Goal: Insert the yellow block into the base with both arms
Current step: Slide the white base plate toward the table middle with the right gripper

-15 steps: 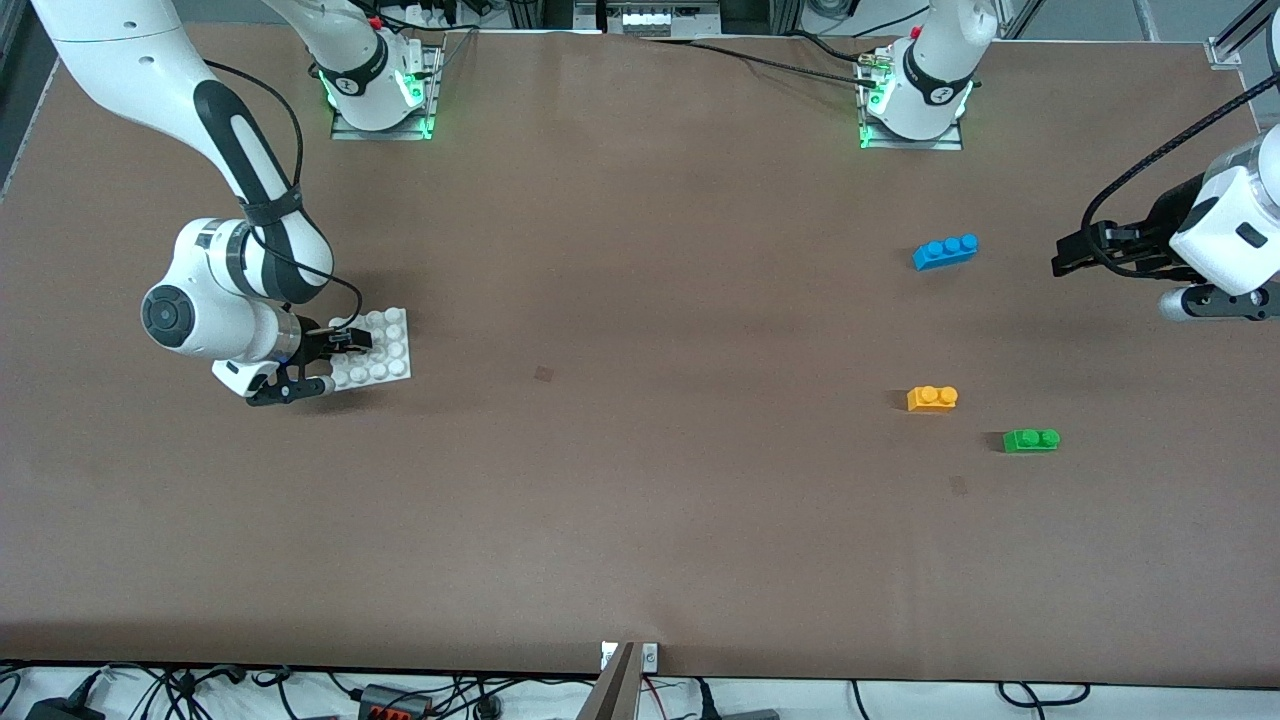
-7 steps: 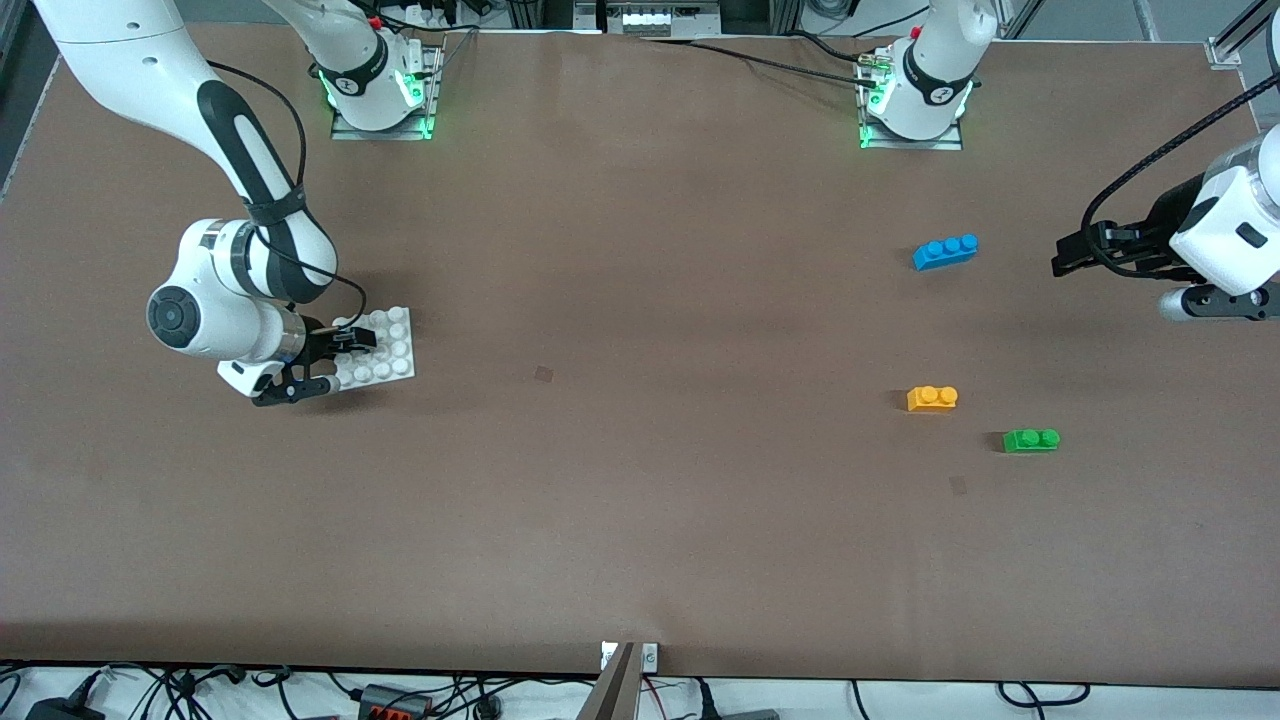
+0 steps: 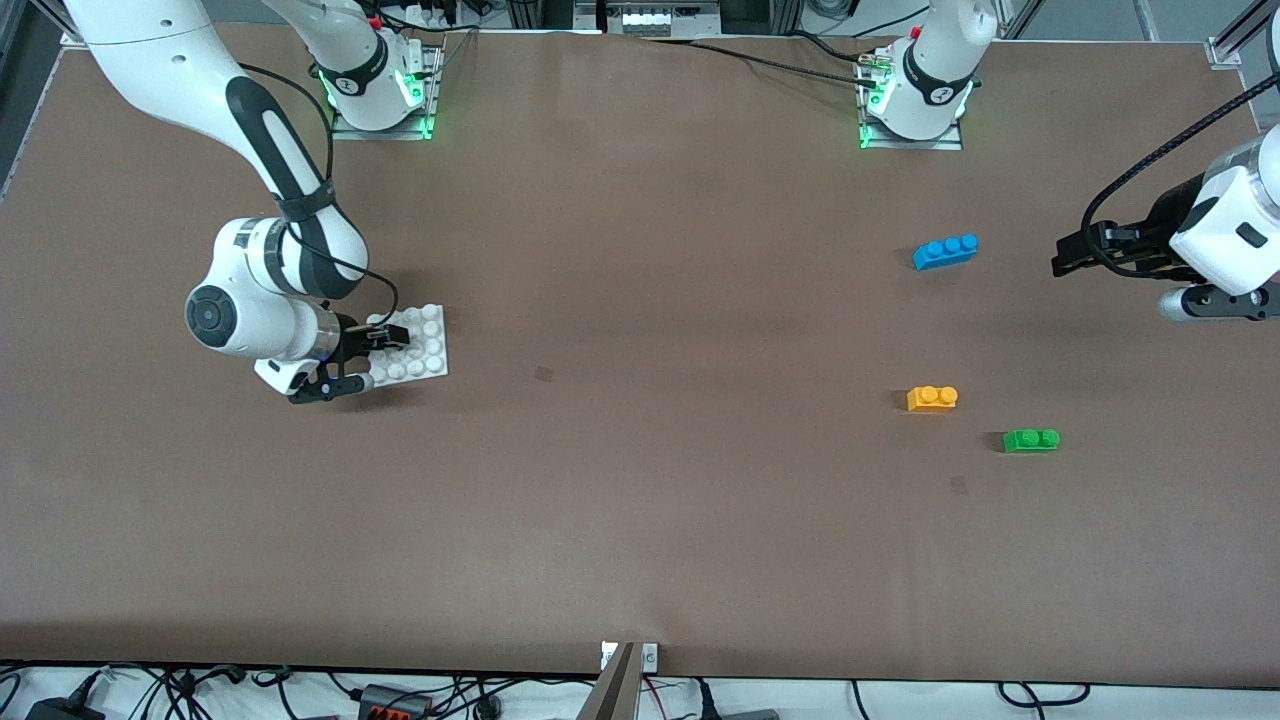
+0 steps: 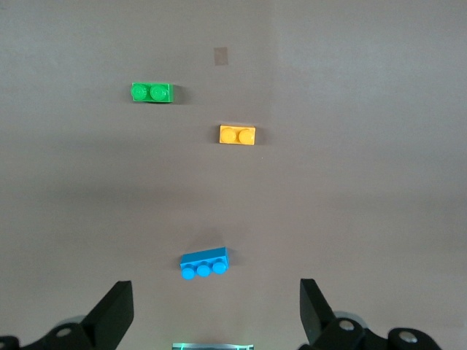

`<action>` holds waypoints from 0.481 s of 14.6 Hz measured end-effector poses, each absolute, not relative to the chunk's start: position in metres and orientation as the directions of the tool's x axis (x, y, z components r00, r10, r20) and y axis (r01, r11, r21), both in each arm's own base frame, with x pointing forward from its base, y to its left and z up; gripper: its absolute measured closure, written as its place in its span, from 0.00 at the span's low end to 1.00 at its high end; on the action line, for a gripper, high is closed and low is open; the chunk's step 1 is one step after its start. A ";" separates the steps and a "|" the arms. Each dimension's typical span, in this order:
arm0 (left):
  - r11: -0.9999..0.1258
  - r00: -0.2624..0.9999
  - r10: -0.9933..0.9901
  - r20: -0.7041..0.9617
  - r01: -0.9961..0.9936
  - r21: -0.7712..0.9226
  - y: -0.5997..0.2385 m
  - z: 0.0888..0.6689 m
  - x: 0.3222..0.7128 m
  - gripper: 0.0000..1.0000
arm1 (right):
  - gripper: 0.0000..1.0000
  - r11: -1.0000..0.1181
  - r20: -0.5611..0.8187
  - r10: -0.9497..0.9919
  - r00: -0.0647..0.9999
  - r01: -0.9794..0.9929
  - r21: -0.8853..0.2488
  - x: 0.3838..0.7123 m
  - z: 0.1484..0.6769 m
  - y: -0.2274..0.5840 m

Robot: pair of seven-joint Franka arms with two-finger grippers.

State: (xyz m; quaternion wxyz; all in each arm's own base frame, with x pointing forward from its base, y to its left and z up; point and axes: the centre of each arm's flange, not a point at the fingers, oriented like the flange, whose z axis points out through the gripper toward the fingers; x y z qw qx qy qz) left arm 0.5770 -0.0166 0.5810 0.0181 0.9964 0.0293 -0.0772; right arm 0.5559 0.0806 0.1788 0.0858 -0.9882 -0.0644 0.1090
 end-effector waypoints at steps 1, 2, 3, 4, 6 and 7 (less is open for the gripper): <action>-0.998 0.986 0.056 -0.155 0.061 0.032 -0.017 0.581 0.577 0.00 | 0.37 -0.980 -0.211 0.128 0.969 0.091 -0.178 0.554 0.179 0.094; -0.998 0.986 0.056 -0.155 0.061 0.032 -0.017 0.581 0.577 0.00 | 0.37 -0.982 -0.218 0.114 0.969 0.077 -0.171 0.552 0.179 0.110; -0.998 0.986 0.056 -0.155 0.061 0.032 -0.017 0.581 0.577 0.00 | 0.37 -0.985 -0.224 0.093 0.970 0.057 -0.164 0.549 0.178 0.129; -0.998 0.986 0.056 -0.155 0.061 0.032 -0.017 0.581 0.577 0.00 | 0.37 -0.988 -0.231 0.067 0.971 0.031 -0.153 0.547 0.178 0.151; -0.998 0.986 0.056 -0.155 0.061 0.032 -0.016 0.581 0.577 0.00 | 0.37 -0.991 -0.239 0.008 0.971 -0.023 -0.128 0.543 0.175 0.199; -0.998 0.986 0.056 -0.155 0.061 0.032 -0.016 0.581 0.577 0.00 | 0.39 -0.992 -0.245 -0.023 0.969 -0.053 -0.113 0.541 0.169 0.225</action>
